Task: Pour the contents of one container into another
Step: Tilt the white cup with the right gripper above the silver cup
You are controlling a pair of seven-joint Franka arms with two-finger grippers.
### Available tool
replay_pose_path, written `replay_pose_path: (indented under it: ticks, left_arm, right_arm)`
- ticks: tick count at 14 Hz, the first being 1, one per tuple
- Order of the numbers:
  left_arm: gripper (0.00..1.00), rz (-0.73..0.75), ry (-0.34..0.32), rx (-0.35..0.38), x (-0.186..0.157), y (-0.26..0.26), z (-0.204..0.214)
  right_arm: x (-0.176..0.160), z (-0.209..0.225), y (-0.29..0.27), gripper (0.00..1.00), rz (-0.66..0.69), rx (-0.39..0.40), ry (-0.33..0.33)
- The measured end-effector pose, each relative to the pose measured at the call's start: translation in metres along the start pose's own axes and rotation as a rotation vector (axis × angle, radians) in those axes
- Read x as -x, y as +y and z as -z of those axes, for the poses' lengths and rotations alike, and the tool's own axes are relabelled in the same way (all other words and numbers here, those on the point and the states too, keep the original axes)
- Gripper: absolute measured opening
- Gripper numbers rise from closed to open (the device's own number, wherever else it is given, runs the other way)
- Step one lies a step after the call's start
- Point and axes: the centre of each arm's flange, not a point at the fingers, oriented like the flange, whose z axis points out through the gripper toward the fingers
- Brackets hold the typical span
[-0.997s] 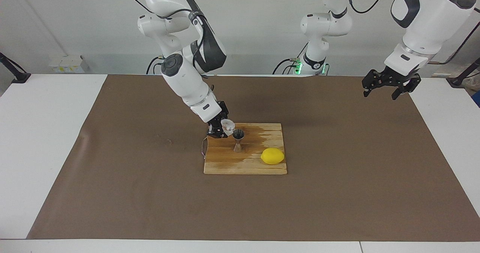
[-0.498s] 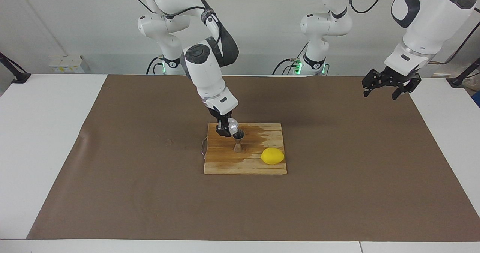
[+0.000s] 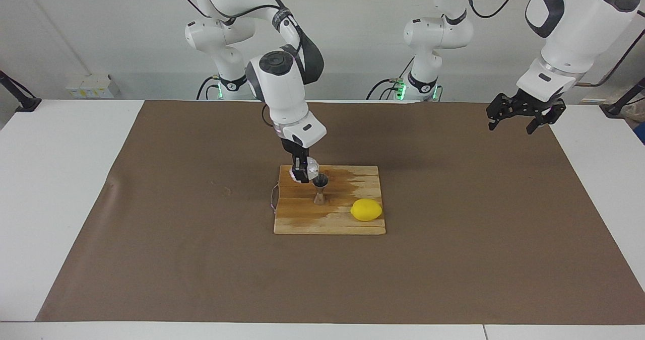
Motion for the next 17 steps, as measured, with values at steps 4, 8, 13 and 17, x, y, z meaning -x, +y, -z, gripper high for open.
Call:
replay_pose_path:
  ticks: [4,8,13,17]
  left_arm:
    - [1.00,0.000,0.000,0.000,0.000,0.000,0.000]
    - [1.00,0.000,0.000,0.000,0.000,0.000,0.000]
    - [1.00,0.000,0.000,0.000,0.000,0.000,0.000]
    - [1.00,0.000,0.000,0.000,0.000,0.000,0.000]
  right_arm:
    - [-0.005,0.003,-0.001,0.49,0.040,0.031,-0.045]
    - [-0.017,0.004,-0.007,0.49,0.072,0.065,-0.088]
    - [-0.021,0.006,-0.008,0.49,0.115,0.093,-0.123]
    - [-0.023,0.006,-0.009,0.49,0.140,0.109,-0.143]
